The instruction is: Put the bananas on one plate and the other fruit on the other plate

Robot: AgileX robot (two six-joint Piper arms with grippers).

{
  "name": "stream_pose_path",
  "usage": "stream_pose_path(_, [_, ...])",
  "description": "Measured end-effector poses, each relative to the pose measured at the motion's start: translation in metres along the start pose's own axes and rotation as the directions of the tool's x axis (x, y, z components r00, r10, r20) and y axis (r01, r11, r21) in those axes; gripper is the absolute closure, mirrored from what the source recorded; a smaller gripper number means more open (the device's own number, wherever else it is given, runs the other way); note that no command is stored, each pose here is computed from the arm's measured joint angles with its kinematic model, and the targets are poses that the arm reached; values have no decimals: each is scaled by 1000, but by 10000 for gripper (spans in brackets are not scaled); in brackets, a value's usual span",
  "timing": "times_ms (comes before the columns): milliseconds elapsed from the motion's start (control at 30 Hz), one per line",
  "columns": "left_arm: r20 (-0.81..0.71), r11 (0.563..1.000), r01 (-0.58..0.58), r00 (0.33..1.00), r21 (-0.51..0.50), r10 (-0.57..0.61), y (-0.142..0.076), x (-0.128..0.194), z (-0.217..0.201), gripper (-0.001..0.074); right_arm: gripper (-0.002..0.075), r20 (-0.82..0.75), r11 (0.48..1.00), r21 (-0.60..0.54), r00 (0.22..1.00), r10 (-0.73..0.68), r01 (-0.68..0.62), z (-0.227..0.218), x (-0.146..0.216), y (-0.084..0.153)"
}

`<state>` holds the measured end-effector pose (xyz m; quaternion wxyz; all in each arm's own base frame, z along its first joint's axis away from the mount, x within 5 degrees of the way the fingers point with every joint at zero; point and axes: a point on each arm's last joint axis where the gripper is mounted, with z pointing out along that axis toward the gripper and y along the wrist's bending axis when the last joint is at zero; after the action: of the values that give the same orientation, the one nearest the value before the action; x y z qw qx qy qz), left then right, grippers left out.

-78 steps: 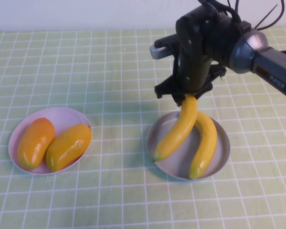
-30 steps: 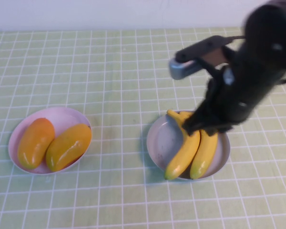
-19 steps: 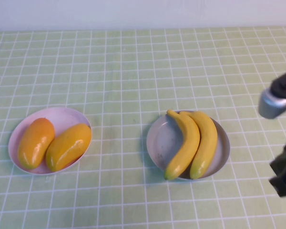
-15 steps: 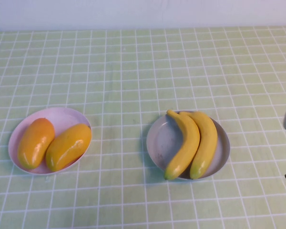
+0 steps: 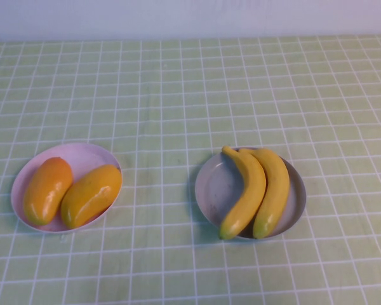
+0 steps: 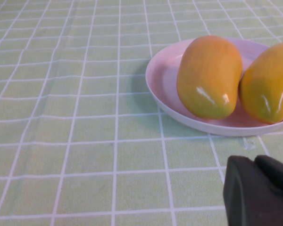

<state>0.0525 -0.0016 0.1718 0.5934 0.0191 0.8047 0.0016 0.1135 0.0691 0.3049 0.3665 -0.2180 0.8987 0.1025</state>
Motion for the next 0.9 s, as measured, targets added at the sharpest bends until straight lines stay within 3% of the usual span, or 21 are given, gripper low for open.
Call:
stream_pose_path(133, [0, 1000, 0, 1000, 0, 0, 0, 0, 0, 732, 741, 183, 983, 119, 976, 116, -139, 15, 36, -26])
stream_pose_path(233, [0, 1000, 0, 1000, 0, 0, 0, 0, 0, 732, 741, 345, 940, 223, 922, 173, -259, 17, 69, -41])
stream_pose_path(400, [0, 1000, 0, 1000, 0, 0, 0, 0, 0, 732, 741, 533, 870, 319, 830, 164, -377, 18, 113, -46])
stream_pose_path(633, [0, 1000, 0, 1000, 0, 0, 0, 0, 0, 732, 741, 645, 856, 319, 755, 119, -408, 16, 136, -39])
stream_pose_path(900, [0, 1000, 0, 1000, 0, 0, 0, 0, 0, 732, 741, 605, 878, 244, 773, 193, -411, 29, 147, -35])
